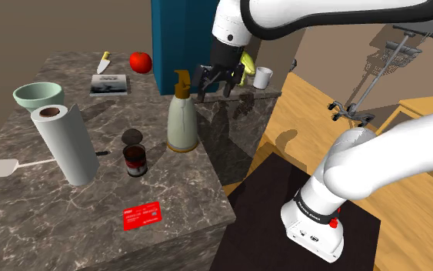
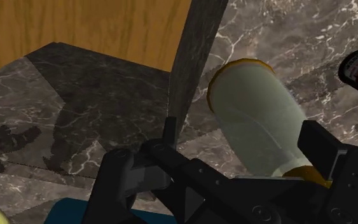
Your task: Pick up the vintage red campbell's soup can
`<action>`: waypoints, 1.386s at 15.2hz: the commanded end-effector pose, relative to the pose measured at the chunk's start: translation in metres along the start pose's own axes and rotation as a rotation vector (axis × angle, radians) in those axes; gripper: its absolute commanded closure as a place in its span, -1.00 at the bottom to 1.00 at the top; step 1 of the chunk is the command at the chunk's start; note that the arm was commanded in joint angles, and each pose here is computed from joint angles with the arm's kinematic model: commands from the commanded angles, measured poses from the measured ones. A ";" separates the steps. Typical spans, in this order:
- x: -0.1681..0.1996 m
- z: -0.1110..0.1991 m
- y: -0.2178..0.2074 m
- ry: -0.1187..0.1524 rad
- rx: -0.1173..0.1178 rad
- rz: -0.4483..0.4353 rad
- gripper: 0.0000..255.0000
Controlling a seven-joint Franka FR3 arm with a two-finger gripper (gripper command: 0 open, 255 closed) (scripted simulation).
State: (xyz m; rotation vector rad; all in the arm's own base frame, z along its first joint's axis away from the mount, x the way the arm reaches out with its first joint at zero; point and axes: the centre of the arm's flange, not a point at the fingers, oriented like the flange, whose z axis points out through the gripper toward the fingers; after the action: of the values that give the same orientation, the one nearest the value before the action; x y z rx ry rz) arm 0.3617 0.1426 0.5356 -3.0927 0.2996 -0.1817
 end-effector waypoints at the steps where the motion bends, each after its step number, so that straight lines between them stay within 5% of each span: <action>1: -0.001 0.010 -0.029 0.002 -0.005 0.016 -1.00; 18: 0.014 0.112 -0.236 0.008 -0.060 0.136 -1.00; 21: 0.013 0.122 -0.236 0.008 -0.060 0.136 -1.00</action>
State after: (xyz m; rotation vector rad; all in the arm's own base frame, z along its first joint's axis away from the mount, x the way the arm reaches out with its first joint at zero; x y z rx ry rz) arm 0.4320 0.3718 0.4301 -3.1158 0.5182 -0.1850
